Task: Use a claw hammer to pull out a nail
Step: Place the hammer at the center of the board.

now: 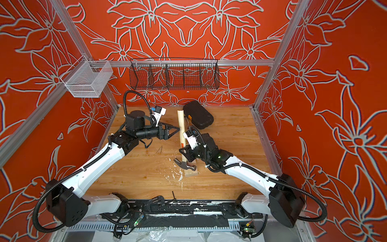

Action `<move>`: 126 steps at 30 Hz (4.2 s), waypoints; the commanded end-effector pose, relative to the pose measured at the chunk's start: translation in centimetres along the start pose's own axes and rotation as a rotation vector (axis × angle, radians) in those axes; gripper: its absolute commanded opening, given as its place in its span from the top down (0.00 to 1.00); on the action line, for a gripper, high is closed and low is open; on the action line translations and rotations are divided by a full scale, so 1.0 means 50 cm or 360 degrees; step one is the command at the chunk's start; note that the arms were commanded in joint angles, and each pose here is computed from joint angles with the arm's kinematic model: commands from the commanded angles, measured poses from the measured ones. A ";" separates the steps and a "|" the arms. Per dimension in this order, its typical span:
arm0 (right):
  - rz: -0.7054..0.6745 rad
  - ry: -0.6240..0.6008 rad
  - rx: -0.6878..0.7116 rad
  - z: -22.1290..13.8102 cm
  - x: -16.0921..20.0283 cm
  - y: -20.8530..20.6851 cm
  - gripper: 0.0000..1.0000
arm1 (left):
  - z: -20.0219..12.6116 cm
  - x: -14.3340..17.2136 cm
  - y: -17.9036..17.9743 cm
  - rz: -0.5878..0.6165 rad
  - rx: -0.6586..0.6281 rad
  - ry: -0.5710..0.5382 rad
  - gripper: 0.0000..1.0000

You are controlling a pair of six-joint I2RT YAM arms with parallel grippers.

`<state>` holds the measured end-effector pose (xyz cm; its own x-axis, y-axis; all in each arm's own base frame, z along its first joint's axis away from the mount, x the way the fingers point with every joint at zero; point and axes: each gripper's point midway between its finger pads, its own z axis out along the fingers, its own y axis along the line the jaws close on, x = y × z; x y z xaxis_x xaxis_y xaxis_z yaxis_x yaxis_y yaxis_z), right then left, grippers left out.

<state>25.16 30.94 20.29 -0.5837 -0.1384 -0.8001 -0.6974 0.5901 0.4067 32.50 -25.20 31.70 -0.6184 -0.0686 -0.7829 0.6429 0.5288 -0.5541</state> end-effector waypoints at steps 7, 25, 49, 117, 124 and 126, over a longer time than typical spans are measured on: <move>-0.0058 -0.0210 -0.0037 -0.006 -0.093 0.037 1.00 | 0.017 -0.025 -0.036 0.0121 -0.0083 -0.0032 0.18; -0.0110 -0.0233 0.0009 -0.012 -0.099 0.048 1.00 | 0.065 -0.022 0.003 0.0077 -0.0327 -0.0010 0.32; -0.0135 -0.0267 0.0056 -0.021 -0.106 0.044 1.00 | 0.069 -0.028 -0.029 0.0117 -0.0314 -0.0014 1.00; -0.0185 -0.0224 -0.0026 0.007 -0.125 0.065 0.40 | -0.093 -0.035 -0.063 0.0421 -0.0522 -0.0198 1.00; -0.0200 -0.0179 0.0069 -0.011 -0.091 0.040 0.39 | -0.102 -0.018 -0.045 0.0422 -0.0586 -0.0178 1.00; -0.0198 -0.0162 0.0108 -0.016 -0.079 0.030 0.39 | -0.107 -0.010 -0.038 0.0410 -0.0609 -0.0179 1.00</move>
<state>26.15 32.94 25.64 -0.4430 -0.1041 -0.8904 -0.7493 0.5883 0.3040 29.46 -21.88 30.35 -0.4995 0.1096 -0.8593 0.5285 0.8245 -0.2021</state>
